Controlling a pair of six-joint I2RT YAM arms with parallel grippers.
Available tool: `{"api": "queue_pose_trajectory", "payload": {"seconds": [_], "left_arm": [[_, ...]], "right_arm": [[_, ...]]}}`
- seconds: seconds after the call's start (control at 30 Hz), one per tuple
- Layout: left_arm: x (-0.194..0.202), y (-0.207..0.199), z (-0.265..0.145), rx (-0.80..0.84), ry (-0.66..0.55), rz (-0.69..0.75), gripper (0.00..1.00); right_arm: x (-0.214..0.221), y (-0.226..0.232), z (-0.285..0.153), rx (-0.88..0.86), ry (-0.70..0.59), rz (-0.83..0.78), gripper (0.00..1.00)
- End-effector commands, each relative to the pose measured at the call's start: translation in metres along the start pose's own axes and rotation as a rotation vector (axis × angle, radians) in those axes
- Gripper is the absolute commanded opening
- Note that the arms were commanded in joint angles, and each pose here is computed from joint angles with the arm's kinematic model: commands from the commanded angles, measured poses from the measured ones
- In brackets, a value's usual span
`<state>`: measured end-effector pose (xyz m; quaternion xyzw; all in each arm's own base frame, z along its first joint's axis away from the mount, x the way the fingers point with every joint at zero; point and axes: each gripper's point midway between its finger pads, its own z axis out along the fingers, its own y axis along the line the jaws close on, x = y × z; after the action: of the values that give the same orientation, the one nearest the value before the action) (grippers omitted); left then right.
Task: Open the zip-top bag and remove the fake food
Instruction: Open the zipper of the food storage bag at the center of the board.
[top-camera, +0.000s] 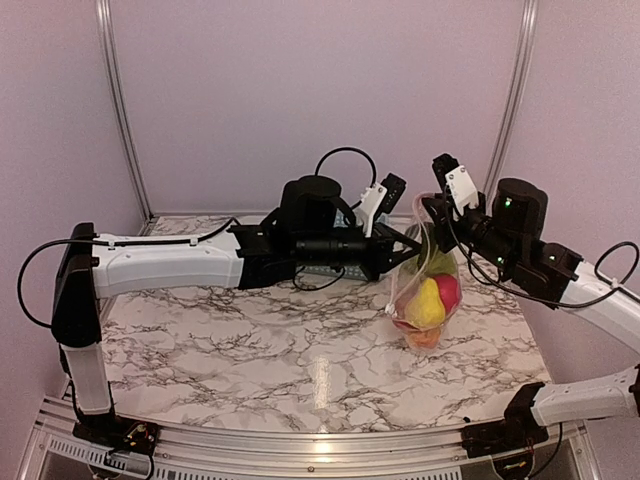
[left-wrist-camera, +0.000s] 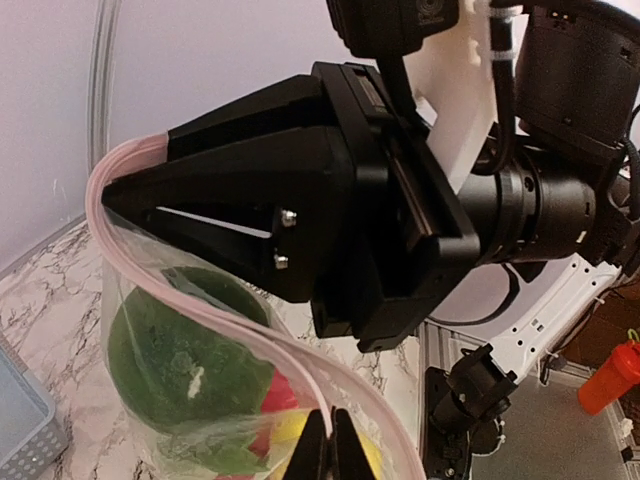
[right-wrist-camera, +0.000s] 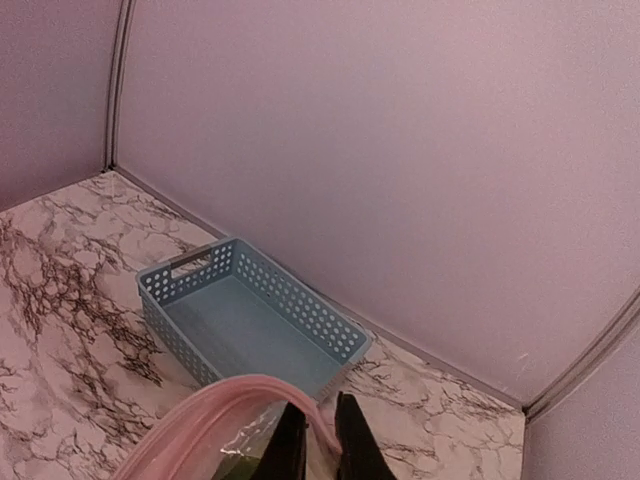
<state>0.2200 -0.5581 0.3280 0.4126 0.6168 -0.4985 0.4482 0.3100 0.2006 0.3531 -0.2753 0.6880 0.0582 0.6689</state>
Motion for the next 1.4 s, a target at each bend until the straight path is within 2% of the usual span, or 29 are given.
{"api": "queue_pose_trajectory", "payload": {"seconds": [0.0,0.17,0.37,0.57,0.8,0.93,1.37], "left_arm": [[-0.023,0.008,0.008,-0.063,-0.115,-0.132,0.0],[-0.001,0.032,0.013,-0.167,-0.093,-0.215,0.0],[0.009,0.041,0.007,-0.223,-0.075,-0.23,0.0],[0.009,0.044,0.0,-0.23,-0.079,-0.237,0.0],[0.002,0.043,-0.001,-0.196,-0.096,-0.238,0.0],[-0.006,0.035,-0.003,-0.154,-0.114,-0.234,0.0],[-0.018,0.029,-0.006,-0.127,-0.139,-0.23,0.0]], "right_arm": [[0.001,-0.015,0.01,0.073,0.045,0.065,0.18],[0.006,-0.025,0.023,0.139,0.119,0.152,0.47],[0.013,-0.037,0.027,0.222,0.294,0.3,0.58],[-0.011,-0.031,0.013,0.155,0.327,0.437,0.62],[-0.013,0.007,-0.016,0.015,0.411,0.522,0.62],[-0.008,0.028,-0.028,-0.013,0.472,0.552,0.55],[0.01,0.023,-0.042,0.06,0.567,0.576,0.39]]}}
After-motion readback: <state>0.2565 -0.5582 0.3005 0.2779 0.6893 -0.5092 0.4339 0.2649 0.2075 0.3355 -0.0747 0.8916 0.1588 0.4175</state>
